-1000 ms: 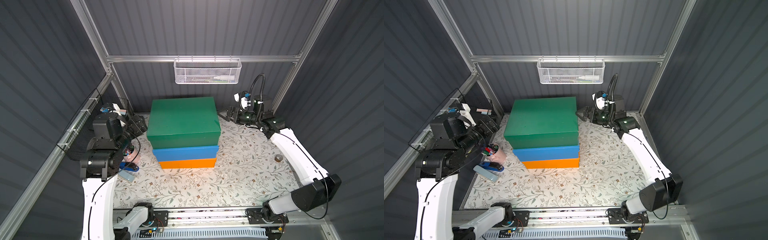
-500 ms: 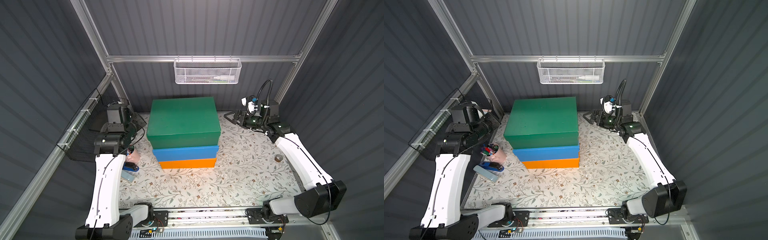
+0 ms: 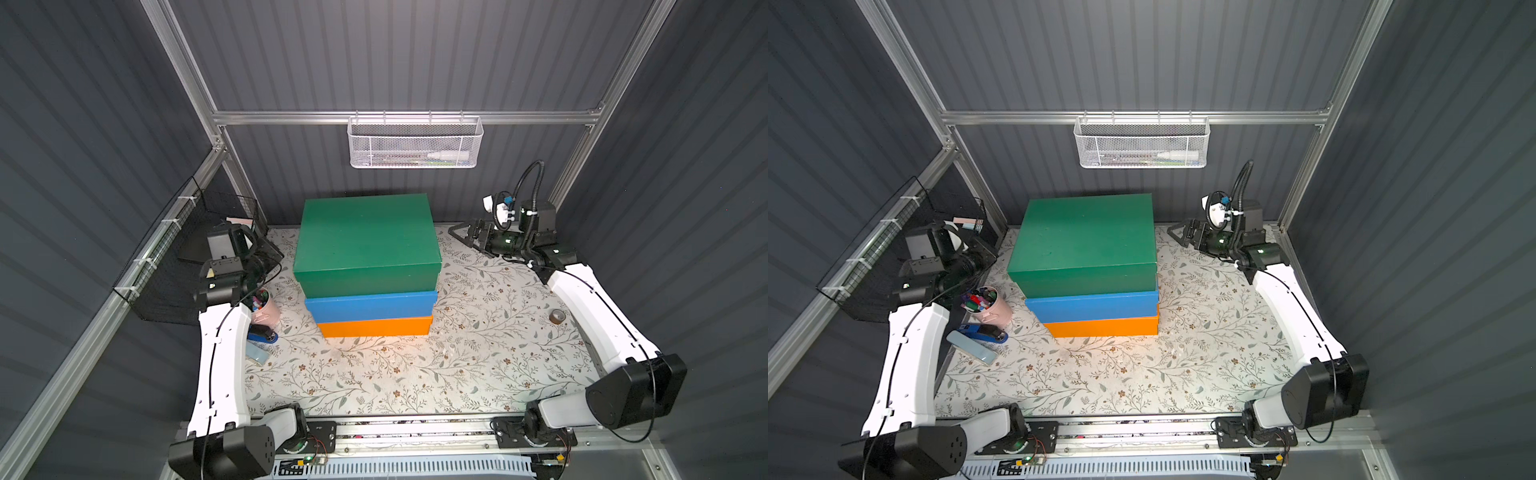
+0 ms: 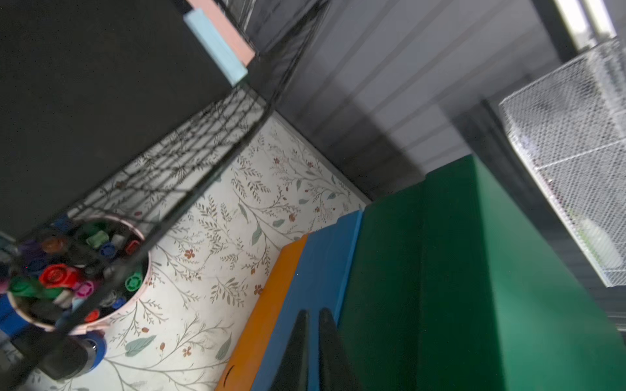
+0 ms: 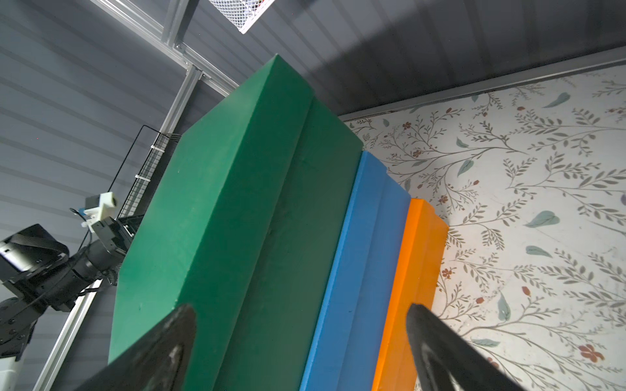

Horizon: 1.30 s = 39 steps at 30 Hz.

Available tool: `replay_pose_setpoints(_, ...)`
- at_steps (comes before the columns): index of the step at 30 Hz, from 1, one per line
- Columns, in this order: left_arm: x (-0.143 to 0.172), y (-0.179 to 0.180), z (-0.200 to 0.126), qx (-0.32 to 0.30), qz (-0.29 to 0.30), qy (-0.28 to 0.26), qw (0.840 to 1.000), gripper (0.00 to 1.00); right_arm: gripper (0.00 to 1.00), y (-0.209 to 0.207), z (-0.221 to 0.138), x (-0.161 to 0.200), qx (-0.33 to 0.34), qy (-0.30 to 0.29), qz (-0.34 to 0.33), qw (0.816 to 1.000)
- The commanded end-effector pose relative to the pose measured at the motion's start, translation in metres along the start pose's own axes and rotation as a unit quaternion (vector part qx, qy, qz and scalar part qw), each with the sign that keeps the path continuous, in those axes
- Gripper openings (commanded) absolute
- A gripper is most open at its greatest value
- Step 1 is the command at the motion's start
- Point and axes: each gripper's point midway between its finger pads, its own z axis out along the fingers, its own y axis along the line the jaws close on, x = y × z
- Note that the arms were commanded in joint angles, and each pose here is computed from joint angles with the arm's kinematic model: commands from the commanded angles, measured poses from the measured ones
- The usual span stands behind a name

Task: Stack the shoeboxes
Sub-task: Move the shoeboxes to the center of the board.

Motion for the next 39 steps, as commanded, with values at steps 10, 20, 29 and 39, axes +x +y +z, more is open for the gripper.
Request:
replay_pose_setpoints(10, 0.041, 0.046, 0.038, -0.038, 0.012, 0.037, 0.999, 0.12, 0.99, -0.032, 0.007, 0.016, 0.019, 0.016, 0.034, 0.999)
replay_pose_setpoints(20, 0.077, 0.078, 0.079, -0.048, -0.001, 0.079, 0.996, 0.12, 0.99, -0.076, 0.021, 0.046, 0.053, 0.059, 0.101, 0.992)
replay_pose_setpoints(29, 0.088, 0.092, 0.099, -0.064, 0.003, 0.097, 0.993, 0.12, 0.99, -0.100, 0.035, 0.066, 0.051, 0.103, 0.126, 0.985)
replay_pose_setpoints(39, 0.113, 0.119, 0.131, -0.086, 0.005, 0.123, 0.989, 0.10, 0.99, -0.118, 0.047, 0.081, 0.050, 0.122, 0.138, 0.982)
